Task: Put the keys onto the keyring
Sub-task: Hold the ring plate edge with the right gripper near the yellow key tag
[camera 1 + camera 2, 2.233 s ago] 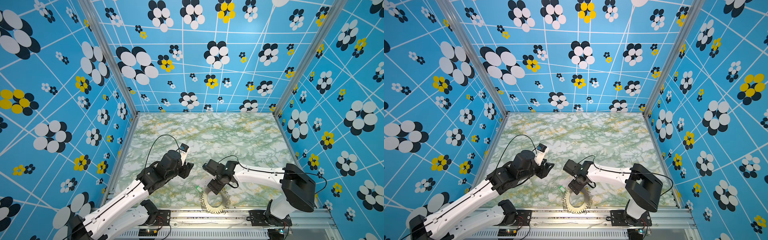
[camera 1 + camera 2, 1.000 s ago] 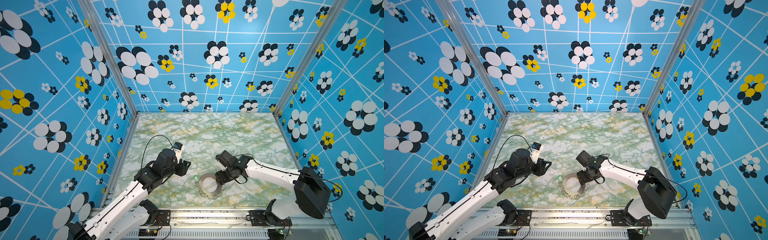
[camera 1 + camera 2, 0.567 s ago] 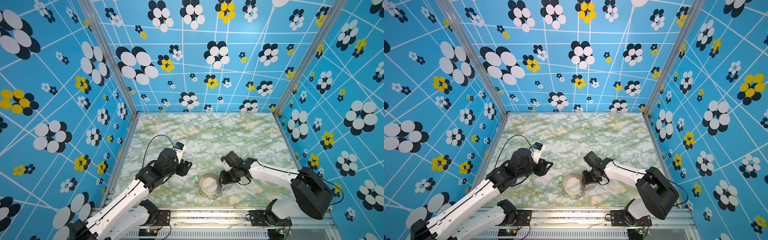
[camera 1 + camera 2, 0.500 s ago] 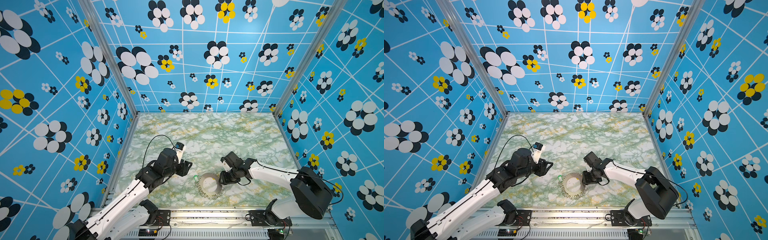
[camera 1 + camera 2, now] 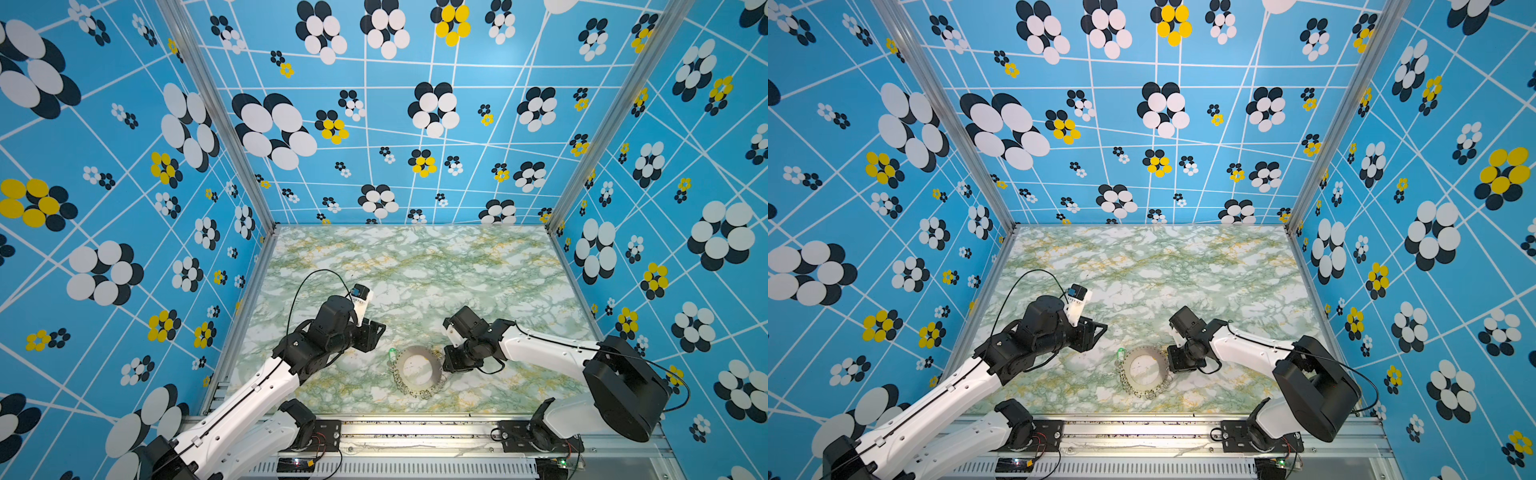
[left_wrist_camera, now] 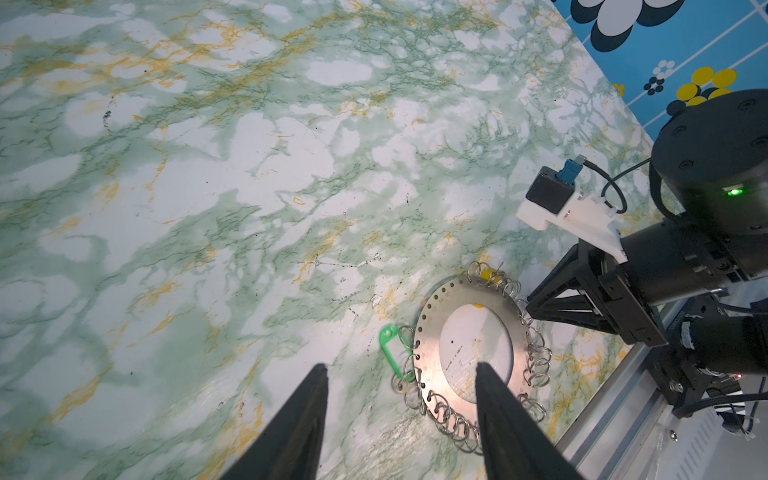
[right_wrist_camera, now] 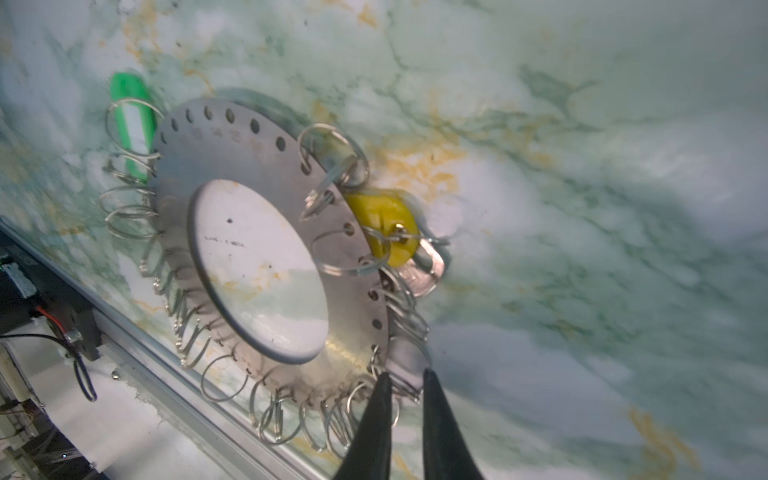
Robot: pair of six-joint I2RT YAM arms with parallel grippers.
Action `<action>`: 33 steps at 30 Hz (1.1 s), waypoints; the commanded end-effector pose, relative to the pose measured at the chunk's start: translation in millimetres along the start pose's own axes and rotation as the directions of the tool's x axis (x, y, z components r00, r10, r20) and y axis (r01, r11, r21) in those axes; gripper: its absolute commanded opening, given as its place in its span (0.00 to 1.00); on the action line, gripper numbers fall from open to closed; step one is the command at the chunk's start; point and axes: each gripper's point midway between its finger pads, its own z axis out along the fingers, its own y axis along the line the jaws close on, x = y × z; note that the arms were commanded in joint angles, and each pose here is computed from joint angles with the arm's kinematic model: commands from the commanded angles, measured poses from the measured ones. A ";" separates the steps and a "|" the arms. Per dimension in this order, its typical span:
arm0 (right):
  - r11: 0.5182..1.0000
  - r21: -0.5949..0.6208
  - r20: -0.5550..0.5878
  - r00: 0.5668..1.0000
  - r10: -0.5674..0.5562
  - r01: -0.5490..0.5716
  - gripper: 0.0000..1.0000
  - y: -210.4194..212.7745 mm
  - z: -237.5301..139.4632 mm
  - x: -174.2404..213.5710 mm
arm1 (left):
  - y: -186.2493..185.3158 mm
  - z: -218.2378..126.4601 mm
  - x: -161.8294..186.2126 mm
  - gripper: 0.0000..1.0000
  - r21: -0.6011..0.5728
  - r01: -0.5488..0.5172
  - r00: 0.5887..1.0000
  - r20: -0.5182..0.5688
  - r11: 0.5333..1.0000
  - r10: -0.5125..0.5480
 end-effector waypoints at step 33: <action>0.998 -0.054 0.036 0.999 -0.025 0.027 0.25 8.6 11.5 -11.6 | -6.4 -8.6 -10.9 0.58 0.017 -0.009 0.999 0.041 1.000 0.008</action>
